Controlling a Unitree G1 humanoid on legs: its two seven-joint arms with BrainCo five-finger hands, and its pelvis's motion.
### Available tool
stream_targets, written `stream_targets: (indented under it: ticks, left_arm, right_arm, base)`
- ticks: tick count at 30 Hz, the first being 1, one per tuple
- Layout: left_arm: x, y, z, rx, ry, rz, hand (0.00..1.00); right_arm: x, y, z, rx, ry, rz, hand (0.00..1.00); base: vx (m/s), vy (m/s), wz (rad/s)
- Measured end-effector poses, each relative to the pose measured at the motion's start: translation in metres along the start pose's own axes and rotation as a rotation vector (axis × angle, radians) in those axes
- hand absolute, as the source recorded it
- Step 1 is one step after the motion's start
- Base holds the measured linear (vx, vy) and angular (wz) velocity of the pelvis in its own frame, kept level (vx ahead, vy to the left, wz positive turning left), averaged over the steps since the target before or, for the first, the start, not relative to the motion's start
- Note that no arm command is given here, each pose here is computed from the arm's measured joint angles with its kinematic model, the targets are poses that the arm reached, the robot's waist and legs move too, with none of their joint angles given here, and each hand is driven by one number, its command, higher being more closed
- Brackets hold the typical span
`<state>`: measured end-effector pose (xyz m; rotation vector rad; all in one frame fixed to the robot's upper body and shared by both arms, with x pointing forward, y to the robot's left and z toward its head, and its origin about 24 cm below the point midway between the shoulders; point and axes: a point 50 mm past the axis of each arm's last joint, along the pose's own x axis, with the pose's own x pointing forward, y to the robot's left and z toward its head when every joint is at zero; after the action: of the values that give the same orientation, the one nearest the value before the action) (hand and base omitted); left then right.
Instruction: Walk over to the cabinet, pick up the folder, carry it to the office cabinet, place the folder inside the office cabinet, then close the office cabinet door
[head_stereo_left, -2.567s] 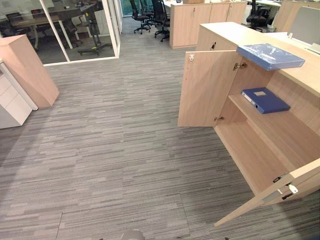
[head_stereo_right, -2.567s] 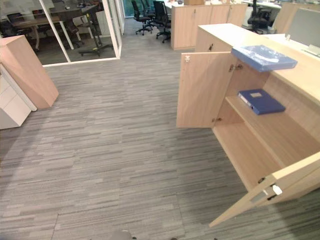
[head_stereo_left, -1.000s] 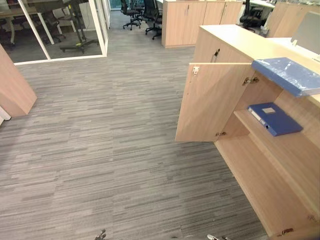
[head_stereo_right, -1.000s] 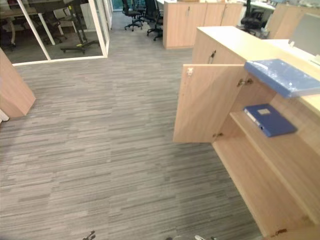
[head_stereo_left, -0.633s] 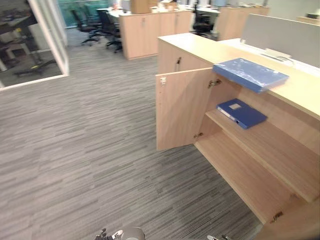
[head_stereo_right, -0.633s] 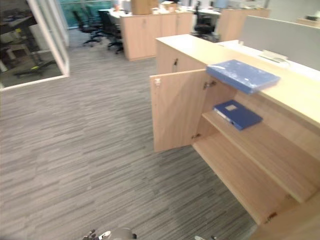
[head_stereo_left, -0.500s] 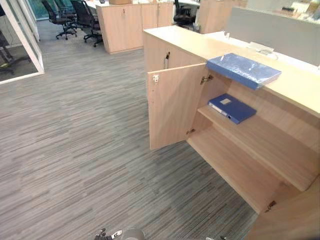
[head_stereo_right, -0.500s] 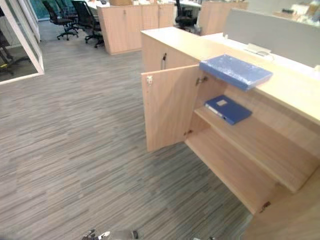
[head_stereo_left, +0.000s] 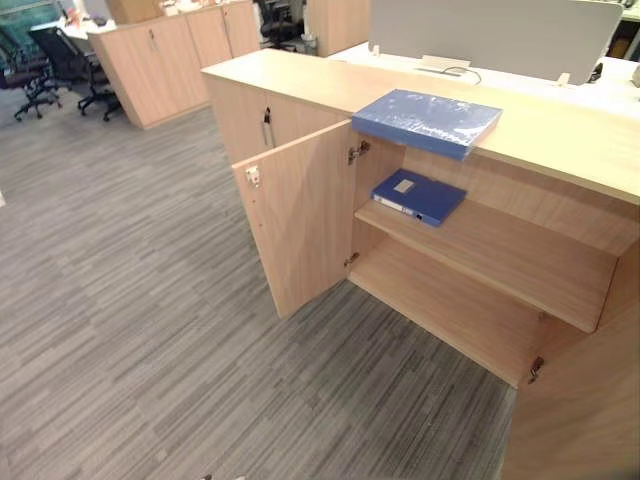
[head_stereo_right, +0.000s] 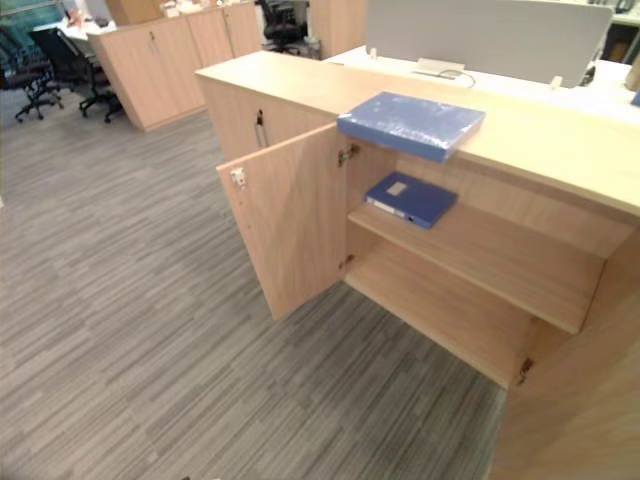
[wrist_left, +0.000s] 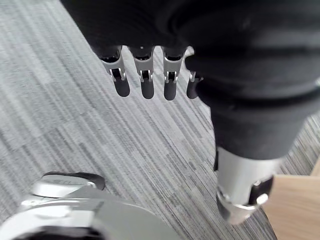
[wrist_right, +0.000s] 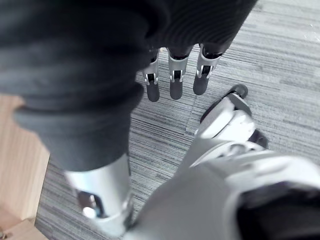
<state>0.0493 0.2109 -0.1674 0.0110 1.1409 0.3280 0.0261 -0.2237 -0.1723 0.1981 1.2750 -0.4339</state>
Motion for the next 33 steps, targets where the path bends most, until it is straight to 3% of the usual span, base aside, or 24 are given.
stream_targets:
  ticks: [6,13,33]
  left_arm:
    - [0.004,-0.006,0.011,0.095,-0.020,-0.045,0.00]
    - [0.005,-0.011,0.013,0.058,-0.015,-0.050,0.00]
    - [0.004,-0.009,0.024,0.037,-0.079,-0.056,0.00]
  right_arm:
    - [-0.001,-0.002,-0.002,0.045,-0.010,-0.012,0.00]
    - [0.002,0.004,0.023,0.031,-0.085,0.003,0.00]
    - [0.002,0.001,0.013,-0.075,-0.028,0.009,0.00]
  base:
    - [0.10,-0.028,0.35]
    - [0.18,-0.190,-0.04]
    - [0.23,-0.035,-0.54]
